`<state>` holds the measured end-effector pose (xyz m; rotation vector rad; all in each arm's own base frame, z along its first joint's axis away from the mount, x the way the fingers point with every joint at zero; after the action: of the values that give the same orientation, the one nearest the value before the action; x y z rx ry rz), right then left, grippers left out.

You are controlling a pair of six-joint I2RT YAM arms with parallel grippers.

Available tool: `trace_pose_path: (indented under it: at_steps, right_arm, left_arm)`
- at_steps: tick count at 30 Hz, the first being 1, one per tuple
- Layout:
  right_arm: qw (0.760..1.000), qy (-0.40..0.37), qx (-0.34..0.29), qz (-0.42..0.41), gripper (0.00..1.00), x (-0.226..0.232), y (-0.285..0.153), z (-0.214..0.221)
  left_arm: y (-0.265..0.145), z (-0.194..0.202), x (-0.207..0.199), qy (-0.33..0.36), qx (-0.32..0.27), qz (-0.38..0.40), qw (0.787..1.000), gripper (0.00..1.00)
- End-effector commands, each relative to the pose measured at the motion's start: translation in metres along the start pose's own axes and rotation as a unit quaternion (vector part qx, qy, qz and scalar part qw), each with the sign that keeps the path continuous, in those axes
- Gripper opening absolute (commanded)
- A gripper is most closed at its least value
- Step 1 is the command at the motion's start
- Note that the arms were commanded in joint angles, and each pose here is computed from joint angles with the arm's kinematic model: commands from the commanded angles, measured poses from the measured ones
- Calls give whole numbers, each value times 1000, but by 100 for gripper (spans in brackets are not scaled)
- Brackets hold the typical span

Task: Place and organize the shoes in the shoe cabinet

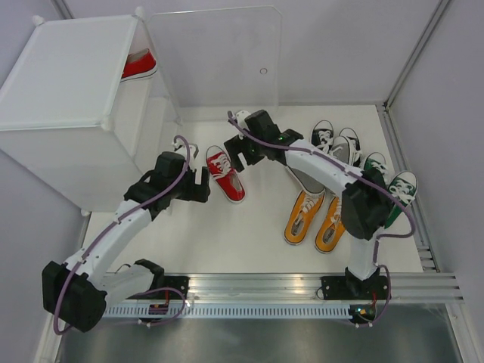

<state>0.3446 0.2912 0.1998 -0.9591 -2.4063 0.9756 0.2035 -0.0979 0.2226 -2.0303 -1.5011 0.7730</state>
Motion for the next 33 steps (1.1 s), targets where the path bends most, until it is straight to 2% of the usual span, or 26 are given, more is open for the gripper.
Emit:
trace_pose_path:
  at_steps: [1, 4, 7, 9, 10, 13, 21, 26, 33]
  right_arm:
    - [991, 29, -102, 76, 94, 2, -83, -28]
    - [983, 69, -110, 130, 98, 0, -111, -9]
    - [967, 100, -170, 163, 98, 3, -168, 4]
    - [961, 115, -173, 181, 98, 2, -178, 22]
    - [955, 125, -198, 180, 98, 5, -198, 26]
    - [947, 140, -219, 188, 98, 6, -217, 50]
    - [945, 143, -235, 176, 98, 10, -224, 99]
    - [947, 136, -230, 176, 98, 10, -223, 109]
    - [949, 133, -233, 167, 97, 11, -220, 111]
  left_arm:
    - [1, -9, -12, 9, -9, 29, 1000, 100]
    - [2, -13, -26, 27, 0, 39, 999, 100]
    - [6, -15, -42, 32, 9, 42, 999, 100]
    - [10, -14, -54, 43, 14, 44, 998, 100]
    - [11, -18, -61, 47, 13, 46, 998, 100]
    - [23, -23, -82, 73, 22, 45, 996, 99]
    - [80, -31, -119, 180, 64, 57, 980, 89]
    - [108, -32, -122, 240, 72, 57, 966, 82]
    - [132, -27, -127, 277, 92, 90, 952, 77]
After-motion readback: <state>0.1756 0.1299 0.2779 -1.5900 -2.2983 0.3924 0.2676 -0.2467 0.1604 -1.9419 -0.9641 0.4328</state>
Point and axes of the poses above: each gripper's point midway between its finger pads, its own y axis out along the fingers, its own x axis along the line the jaws close on, z = x × y, the point moved 10 cm from there along -y, back along the fingers, and after that the axes turned 3 degrees about -y, right-handed, at the moved point
